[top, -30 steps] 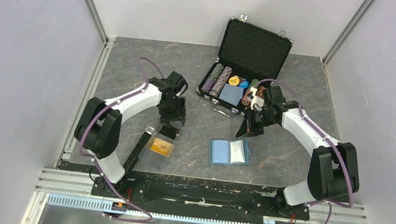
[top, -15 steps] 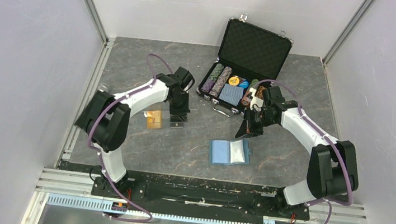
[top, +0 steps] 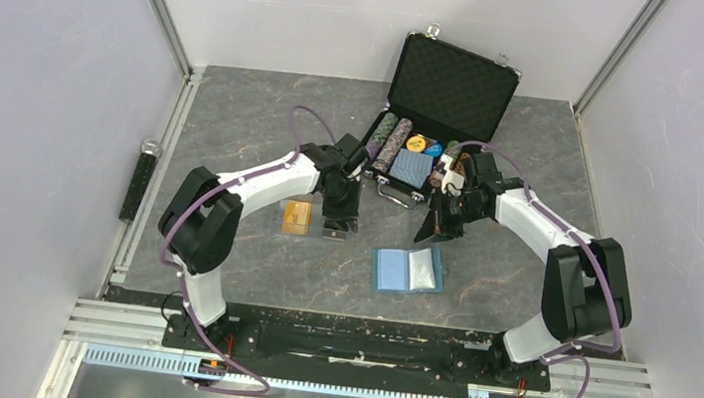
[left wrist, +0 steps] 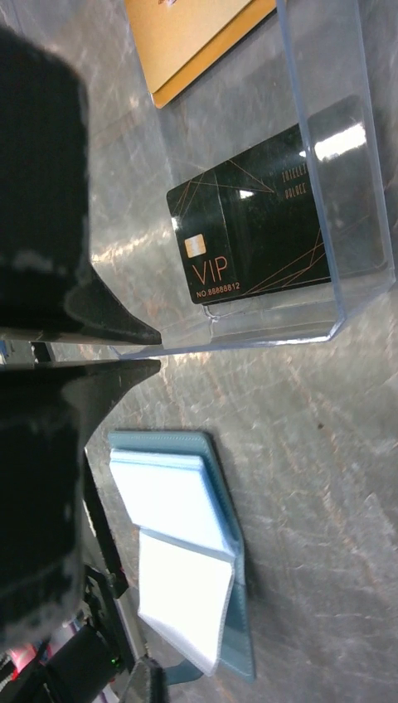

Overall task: Put the credit cards into the card holder
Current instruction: Move the storage box to the center of the board.

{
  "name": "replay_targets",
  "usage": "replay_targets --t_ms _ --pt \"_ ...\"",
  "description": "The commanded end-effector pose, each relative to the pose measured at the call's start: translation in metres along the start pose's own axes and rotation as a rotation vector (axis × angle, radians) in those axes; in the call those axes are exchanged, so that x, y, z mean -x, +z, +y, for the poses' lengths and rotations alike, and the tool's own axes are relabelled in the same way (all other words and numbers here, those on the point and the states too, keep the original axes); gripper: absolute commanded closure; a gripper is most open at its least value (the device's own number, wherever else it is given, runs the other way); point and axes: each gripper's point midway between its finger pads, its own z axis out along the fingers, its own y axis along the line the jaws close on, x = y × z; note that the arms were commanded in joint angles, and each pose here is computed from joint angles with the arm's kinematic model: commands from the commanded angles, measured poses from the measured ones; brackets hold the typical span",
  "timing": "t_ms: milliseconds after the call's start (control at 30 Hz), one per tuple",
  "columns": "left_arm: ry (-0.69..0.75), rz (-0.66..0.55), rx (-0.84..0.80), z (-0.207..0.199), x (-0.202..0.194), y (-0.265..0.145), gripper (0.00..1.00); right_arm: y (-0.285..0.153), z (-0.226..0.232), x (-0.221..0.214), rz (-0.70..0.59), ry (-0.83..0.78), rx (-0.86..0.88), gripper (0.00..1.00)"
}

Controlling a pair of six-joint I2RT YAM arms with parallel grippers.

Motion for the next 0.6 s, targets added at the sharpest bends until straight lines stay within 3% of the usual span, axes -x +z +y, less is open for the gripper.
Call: replay_targets --t_ms 0,67,167,333,467,567 --pt "-0.002 -0.025 -0.084 -0.028 0.006 -0.009 0.59 0.003 0.012 0.02 -0.043 -0.032 0.054 0.97" --pt "0.003 -0.048 -0.095 -0.03 0.01 -0.017 0.49 0.005 0.014 0.023 -0.046 -0.034 0.061 0.95" --pt "-0.001 -0.091 -0.151 -0.034 0.019 -0.034 0.44 0.009 0.022 0.031 -0.056 -0.051 0.078 0.83" --pt "-0.046 -0.132 -0.256 -0.029 0.028 -0.051 0.44 0.02 0.042 0.047 -0.057 -0.082 0.108 0.66" --pt "-0.093 -0.141 -0.242 -0.004 0.029 -0.053 0.46 0.03 0.059 0.058 -0.055 -0.105 0.132 0.57" --pt "-0.119 -0.132 -0.217 0.014 0.025 -0.048 0.47 0.04 0.07 0.062 -0.038 -0.112 0.158 0.45"
